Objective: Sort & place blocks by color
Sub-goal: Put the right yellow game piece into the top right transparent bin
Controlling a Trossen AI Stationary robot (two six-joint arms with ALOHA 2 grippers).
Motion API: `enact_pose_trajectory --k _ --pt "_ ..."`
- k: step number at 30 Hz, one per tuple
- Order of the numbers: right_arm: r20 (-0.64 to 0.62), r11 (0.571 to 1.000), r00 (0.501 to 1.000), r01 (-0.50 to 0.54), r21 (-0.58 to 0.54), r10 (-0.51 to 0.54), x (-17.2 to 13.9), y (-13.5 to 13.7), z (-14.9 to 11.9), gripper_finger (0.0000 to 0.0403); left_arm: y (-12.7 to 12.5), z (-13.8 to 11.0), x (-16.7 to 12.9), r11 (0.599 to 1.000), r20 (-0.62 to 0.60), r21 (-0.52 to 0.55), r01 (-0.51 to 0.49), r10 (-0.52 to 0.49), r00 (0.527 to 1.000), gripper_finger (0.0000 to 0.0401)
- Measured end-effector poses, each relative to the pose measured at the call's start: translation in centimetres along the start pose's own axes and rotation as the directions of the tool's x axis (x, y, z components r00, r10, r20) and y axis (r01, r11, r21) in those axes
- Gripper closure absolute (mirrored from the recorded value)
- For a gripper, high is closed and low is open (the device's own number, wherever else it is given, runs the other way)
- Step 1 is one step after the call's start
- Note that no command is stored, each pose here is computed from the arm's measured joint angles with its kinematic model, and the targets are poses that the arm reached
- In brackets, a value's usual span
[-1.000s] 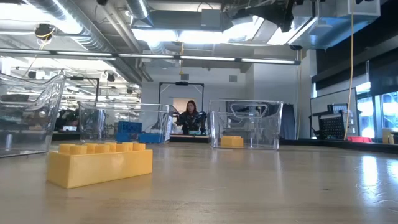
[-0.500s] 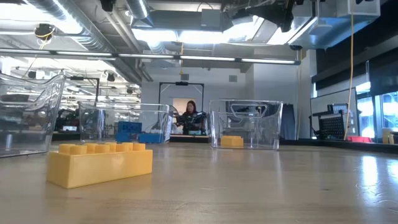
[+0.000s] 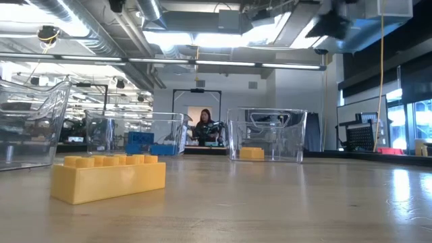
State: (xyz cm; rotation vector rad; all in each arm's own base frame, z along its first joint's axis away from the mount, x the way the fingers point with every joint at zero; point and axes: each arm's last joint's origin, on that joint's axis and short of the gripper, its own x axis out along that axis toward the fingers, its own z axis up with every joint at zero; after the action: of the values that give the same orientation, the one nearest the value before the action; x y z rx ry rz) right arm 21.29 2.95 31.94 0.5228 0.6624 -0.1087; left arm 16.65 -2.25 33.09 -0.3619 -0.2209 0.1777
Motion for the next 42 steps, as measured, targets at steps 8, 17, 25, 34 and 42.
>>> enact_pose_trajectory --k 8,17,25,34,42 --pt "-0.516 1.000 0.856 0.022 0.021 -0.008 -0.6 4.6 -6.3 0.0017 0.1 0.0 0.0 1.000 0.007 0.001 -0.026 0.026 1.000 0.0078" --pt "-0.716 0.979 0.678 0.032 -0.201 -0.169 1.2 7.6 -17.1 0.0017 0.1 0.0 0.0 1.000 0.008 0.001 -0.028 0.028 1.000 0.0078" --pt "-0.698 0.945 0.654 0.087 -0.314 -0.292 5.1 7.5 -20.6 0.0017 0.1 0.0 0.0 1.000 0.009 0.000 -0.030 0.030 0.999 0.0078" --pt "-0.679 0.897 0.599 0.170 -0.409 -0.423 8.1 6.7 -23.1 0.0017 0.1 0.1 0.0 0.999 0.013 0.000 -0.042 0.042 0.999 0.0078" --pt "-0.667 0.880 0.590 0.183 -0.439 -0.455 9.1 6.6 -23.9 0.0046 0.1 0.1 0.0 0.999 0.013 -0.002 -0.042 0.042 0.999 0.0078"
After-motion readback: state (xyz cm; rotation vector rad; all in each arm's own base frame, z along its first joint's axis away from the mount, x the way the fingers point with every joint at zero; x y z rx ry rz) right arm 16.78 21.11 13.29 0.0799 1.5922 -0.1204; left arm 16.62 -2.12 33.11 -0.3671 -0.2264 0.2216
